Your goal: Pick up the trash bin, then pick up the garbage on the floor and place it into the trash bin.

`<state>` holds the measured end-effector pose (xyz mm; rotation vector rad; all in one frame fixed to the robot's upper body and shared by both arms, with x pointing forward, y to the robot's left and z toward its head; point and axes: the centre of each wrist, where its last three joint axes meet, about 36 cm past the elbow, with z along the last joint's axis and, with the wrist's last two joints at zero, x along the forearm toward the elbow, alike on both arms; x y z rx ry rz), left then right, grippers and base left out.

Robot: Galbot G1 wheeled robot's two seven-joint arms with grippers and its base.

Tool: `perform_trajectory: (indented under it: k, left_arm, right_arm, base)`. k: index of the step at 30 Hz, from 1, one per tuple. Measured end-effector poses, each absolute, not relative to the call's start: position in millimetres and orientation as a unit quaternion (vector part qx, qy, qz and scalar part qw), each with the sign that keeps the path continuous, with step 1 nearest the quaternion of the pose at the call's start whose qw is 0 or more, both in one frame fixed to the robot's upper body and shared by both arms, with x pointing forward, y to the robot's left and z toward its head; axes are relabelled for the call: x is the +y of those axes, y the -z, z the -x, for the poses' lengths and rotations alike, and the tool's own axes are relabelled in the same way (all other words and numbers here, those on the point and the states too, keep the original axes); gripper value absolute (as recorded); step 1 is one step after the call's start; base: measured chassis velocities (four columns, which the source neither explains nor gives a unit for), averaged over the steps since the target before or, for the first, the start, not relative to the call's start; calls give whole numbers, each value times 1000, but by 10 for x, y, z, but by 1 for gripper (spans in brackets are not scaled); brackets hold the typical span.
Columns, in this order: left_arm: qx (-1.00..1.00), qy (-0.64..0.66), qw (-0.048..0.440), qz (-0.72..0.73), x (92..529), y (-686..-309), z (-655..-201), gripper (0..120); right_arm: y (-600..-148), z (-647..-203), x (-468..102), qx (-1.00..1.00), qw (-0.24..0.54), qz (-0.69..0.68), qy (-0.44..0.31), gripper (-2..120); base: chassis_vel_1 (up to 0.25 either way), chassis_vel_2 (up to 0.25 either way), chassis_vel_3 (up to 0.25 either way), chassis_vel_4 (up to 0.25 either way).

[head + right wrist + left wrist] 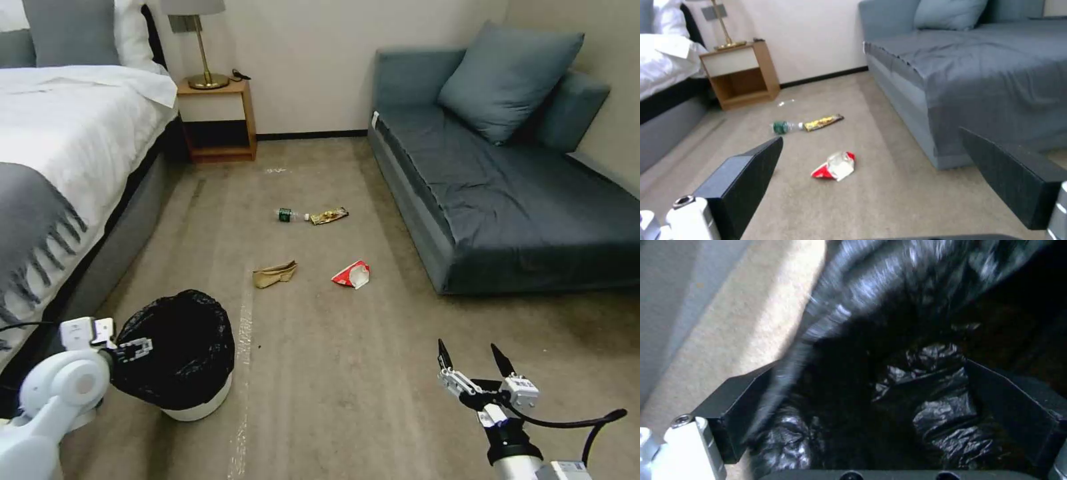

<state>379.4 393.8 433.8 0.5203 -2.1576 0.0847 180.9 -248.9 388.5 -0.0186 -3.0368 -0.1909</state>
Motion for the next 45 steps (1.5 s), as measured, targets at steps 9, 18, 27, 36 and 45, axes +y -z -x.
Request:
perform_trajectory:
  k: [9, 18, 27, 36, 45]
  left_arm:
    - [-858, -44, 455, -234, 4030, -4086, -4000, 100]
    - [-852, -44, 454, -255, 4063, -3944, -4089, 88]
    - [-858, -23, 447, -253, 4019, -3893, -4043, 55]
    - [-885, 2, 406, -230, 3826, -4074, -3877, 23]
    - [-912, 49, 318, -256, 3740, -4202, -3784, 5]
  right_arm:
    - [-3866, -1824, -2546, -997, 56, 9, 56, 100]
    - [-3845, -1796, -2552, -997, 61, 13, 55, 100]
    - [-3859, -1757, -2522, -996, 61, 17, 58, 100]
    - [-3875, -1748, -2472, -996, 58, 20, 65, 100]
    - [-3892, -1738, -2423, -994, 56, 28, 90, 100]
  base:
    - [0, 0, 0, 0]
    - [0, 0, 0, 0]
    - [0, 0, 0, 0]
    - [0, 0, 0, 0]
    - [0, 0, 0, 0]
